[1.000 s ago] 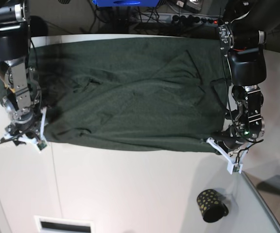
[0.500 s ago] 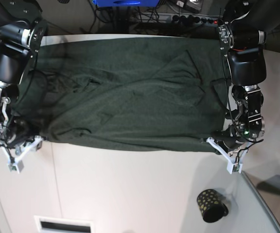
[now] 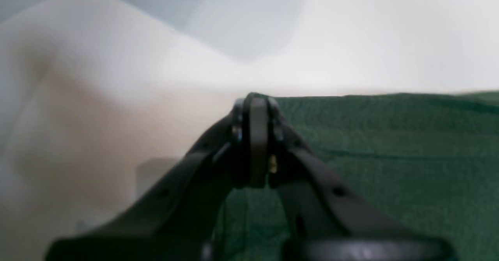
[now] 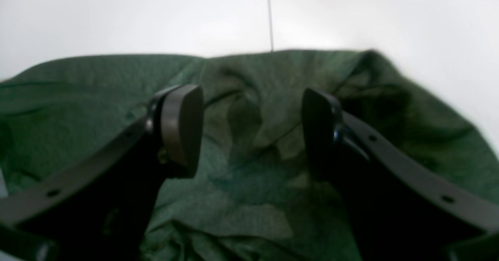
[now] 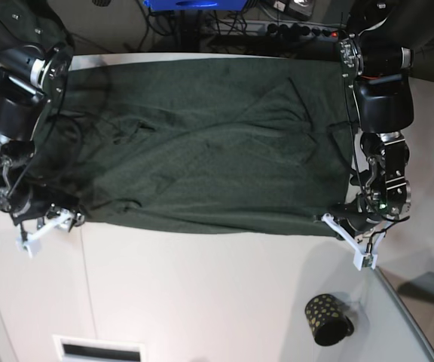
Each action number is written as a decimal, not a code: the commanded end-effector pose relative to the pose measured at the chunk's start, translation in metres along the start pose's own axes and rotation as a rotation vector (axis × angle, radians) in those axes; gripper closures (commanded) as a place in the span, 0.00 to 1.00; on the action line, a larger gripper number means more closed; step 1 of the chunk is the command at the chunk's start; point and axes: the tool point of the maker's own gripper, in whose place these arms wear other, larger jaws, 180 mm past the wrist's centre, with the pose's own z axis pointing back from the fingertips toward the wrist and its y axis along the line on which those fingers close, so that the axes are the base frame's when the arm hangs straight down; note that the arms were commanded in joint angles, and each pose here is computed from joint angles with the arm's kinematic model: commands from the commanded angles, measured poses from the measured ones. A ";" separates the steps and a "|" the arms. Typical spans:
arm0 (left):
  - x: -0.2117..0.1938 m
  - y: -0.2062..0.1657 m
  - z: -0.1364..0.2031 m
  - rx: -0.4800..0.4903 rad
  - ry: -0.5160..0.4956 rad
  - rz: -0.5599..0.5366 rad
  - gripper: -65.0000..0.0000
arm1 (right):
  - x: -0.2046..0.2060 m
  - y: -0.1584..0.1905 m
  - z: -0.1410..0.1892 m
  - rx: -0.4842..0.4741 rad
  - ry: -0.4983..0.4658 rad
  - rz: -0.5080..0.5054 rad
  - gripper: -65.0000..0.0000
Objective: Layout the t-shirt on the table in an organized manner, then fold the t-shirt properly
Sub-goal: 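Slide the right gripper down the shirt side to the hem corner, then hold the shirt hem corners with both grippers and pull taut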
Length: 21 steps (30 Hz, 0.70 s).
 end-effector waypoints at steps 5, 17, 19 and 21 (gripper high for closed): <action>0.027 0.006 0.004 0.010 -0.067 -0.006 1.00 | 0.016 0.000 0.001 0.010 -0.038 -0.012 0.45; 0.025 0.005 0.003 0.008 -0.062 -0.007 1.00 | 0.015 -0.005 0.003 -0.002 -0.043 -0.013 0.45; 0.025 0.004 0.003 0.007 -0.061 -0.009 1.00 | 0.016 -0.010 0.004 -0.008 -0.068 -0.029 0.45; 0.024 0.005 0.003 0.008 -0.060 -0.007 1.00 | 0.015 -0.013 0.004 -0.010 -0.072 -0.038 0.45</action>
